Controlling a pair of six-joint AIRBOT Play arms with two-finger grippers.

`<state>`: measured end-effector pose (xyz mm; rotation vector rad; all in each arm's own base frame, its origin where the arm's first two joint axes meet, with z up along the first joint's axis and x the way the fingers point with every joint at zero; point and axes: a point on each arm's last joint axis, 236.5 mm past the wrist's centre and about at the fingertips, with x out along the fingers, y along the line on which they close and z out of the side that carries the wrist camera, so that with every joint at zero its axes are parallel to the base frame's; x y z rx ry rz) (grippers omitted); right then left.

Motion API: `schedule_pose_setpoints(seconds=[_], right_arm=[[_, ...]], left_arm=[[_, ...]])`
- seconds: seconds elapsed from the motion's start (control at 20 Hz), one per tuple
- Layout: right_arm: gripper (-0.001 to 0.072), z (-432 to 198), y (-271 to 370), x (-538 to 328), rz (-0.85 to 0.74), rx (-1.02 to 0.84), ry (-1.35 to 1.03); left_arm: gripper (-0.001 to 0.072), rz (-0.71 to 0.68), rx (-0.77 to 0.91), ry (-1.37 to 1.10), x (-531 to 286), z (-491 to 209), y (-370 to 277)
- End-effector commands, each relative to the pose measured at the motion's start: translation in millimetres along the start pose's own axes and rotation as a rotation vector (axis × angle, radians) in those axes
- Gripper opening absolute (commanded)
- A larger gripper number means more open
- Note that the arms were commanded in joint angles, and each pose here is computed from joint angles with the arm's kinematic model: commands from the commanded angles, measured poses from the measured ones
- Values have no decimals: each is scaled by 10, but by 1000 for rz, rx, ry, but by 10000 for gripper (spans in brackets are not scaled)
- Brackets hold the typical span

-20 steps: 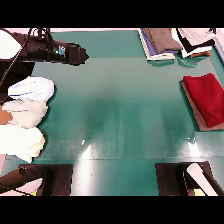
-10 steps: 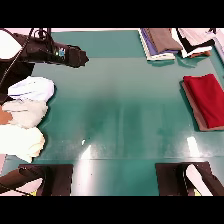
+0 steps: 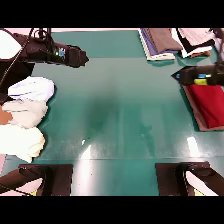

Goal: Fold the shirts.

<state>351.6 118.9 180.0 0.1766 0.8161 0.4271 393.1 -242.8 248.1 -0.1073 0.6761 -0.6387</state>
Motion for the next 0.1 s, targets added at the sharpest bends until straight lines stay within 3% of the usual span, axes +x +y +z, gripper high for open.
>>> schedule_pose_setpoints(seconds=[0.0, 0.05], right_arm=[[17, -145, 330, 242, 72, -62, 71], [17, -165, 354, 272, 78, -65, 80]], left_arm=[[30, 0, 0, -1, -4, 4, -3], [30, 0, 0, -1, -4, 4, -3]])
